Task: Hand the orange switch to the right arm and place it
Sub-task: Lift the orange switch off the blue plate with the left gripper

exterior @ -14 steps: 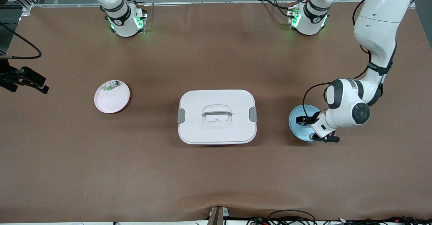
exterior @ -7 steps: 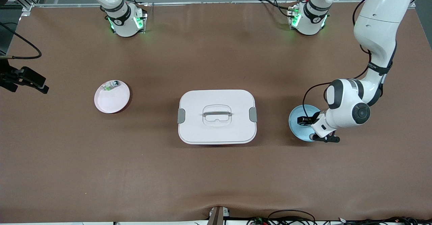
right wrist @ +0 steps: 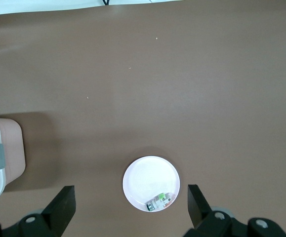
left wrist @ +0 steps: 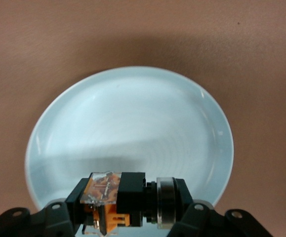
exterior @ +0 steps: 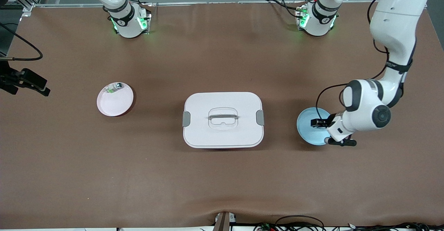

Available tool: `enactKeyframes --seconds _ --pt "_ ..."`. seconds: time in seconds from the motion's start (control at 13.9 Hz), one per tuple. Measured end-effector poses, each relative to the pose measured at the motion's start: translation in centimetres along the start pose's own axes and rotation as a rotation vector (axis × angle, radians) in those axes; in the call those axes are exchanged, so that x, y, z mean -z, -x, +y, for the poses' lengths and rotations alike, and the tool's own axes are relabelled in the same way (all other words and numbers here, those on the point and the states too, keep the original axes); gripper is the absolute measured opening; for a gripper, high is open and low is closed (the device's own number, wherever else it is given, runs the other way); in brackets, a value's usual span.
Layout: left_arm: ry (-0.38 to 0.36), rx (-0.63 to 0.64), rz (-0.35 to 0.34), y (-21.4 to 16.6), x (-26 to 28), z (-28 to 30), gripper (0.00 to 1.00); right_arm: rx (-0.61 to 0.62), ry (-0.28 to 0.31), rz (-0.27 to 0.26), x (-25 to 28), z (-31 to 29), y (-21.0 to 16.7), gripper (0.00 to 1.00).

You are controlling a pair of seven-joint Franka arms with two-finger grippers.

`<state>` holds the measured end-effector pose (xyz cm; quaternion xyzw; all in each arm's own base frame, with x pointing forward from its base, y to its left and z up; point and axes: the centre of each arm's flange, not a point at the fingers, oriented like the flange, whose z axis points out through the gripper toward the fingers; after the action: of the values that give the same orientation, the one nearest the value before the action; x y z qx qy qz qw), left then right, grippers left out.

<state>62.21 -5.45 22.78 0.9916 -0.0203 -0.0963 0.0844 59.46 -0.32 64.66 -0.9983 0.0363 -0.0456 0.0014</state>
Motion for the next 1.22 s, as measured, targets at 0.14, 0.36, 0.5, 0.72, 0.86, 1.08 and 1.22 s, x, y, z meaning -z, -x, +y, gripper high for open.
enactKeyframes --seconds 0.14,0.36,0.5,0.72,0.86,1.08,1.22 --pt "0.02 0.064 -0.023 1.1 3.8 -0.3 0.72 -0.003 0.001 0.0 0.0 0.2 0.0 1.0" --pt "0.122 0.218 -0.052 3.3 9.3 1.5 0.72 -0.007 0.001 0.0 0.0 0.4 0.0 1.0" --pt "0.177 0.365 -0.061 4.5 12.5 2.8 0.72 -0.01 0.002 0.0 0.0 0.6 0.0 1.0" --pt "0.28 0.684 -0.087 5.1 17.3 5.0 0.72 -0.014 0.003 -0.001 0.0 0.8 -0.1 1.0" --pt "0.39 0.834 -0.126 5.0 20.1 6.8 0.72 -0.017 0.004 -0.002 -0.1 1.0 -0.1 1.0" --pt "0.551 1.024 -0.203 4.6 23.3 9.2 0.72 -0.019 0.009 -0.005 -0.6 1.1 -0.3 1.0" --pt "0.591 1.133 -0.243 4.7 25.4 11.1 0.72 -0.014 0.021 -0.023 -1.8 1.0 -0.7 1.0"
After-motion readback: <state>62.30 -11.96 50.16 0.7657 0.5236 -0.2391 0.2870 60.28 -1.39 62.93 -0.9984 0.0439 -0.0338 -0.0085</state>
